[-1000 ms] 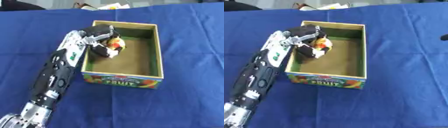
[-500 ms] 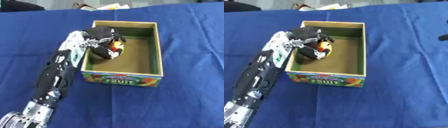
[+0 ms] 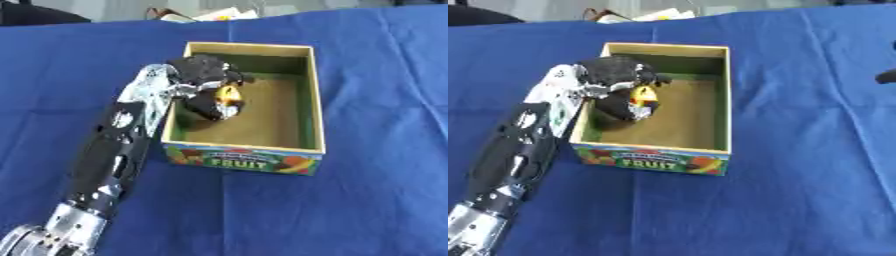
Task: Pick up objects on the table and place them in the box.
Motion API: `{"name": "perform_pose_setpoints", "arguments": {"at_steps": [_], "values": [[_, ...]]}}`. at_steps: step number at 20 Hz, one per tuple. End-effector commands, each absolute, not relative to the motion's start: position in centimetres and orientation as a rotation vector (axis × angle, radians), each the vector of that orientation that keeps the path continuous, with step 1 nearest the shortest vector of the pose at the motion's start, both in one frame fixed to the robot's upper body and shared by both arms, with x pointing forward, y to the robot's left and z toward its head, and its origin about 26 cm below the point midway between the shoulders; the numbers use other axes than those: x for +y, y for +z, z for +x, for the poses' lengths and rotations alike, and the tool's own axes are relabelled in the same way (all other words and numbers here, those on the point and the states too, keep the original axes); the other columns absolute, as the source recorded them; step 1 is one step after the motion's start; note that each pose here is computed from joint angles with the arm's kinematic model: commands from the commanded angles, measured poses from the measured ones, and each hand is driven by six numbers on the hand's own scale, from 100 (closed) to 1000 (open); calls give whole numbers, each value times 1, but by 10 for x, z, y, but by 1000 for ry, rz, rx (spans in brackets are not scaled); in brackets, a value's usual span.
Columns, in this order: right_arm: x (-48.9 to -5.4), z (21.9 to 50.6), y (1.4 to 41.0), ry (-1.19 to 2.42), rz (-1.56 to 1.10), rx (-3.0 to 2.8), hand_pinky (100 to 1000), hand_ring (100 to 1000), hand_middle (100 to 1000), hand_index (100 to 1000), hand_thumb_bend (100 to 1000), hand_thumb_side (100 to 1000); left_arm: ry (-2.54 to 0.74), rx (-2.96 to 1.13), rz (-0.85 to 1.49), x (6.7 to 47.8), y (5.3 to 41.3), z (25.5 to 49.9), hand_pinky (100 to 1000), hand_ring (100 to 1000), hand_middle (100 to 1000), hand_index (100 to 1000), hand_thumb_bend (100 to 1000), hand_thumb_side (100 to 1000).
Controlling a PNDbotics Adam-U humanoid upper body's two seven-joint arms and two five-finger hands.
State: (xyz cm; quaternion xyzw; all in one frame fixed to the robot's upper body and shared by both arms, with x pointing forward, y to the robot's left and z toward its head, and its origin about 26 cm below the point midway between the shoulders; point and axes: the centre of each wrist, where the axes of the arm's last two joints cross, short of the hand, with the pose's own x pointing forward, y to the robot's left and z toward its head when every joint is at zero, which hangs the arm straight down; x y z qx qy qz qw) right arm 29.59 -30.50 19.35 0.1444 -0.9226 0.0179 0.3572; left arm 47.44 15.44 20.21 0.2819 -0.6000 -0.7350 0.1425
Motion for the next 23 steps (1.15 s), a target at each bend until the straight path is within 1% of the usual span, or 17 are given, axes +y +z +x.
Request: {"name": "perform_pose_setpoints", "arguments": {"at_steps": [1, 2, 3, 5, 7, 10, 16, 23], "values": [[-305, 293, 202, 63, 382, -2406, 552, 765, 526, 833, 100, 1000, -2352, -1640, 720, 153, 203, 473, 531, 726, 753, 975, 100, 908], [-305, 293, 202, 63, 382, -2405, 552, 765, 526, 833, 100, 1000, -2351, -1641, 721, 153, 203, 473, 531, 726, 753, 975, 100, 908], [-305, 293, 202, 57, 379, -2406, 552, 764, 527, 831, 100, 1000, -2338, -1659, 724, 152, 204, 473, 497, 637, 662, 914, 100, 857], [-308, 292, 201, 41, 366, -2409, 552, 763, 527, 831, 100, 1000, -2265, -1759, 731, 147, 211, 470, 492, 623, 650, 899, 100, 853], [-309, 292, 200, 34, 360, -2410, 551, 763, 527, 830, 100, 1000, -2186, -1866, 753, 151, 222, 467, 477, 597, 619, 873, 100, 836], [-310, 292, 200, 28, 357, -2412, 550, 762, 527, 829, 100, 1000, -2085, -2013, 794, 161, 237, 463, 463, 580, 601, 853, 100, 827], [-310, 291, 199, 23, 363, -2413, 551, 762, 528, 829, 100, 1000, -1874, -2247, 874, 162, 264, 447, 454, 571, 594, 847, 100, 828], [-310, 291, 198, 20, 358, -2416, 551, 761, 528, 828, 100, 1000, -1601, -2451, 910, 165, 276, 425, 419, 536, 562, 828, 100, 834]]}}
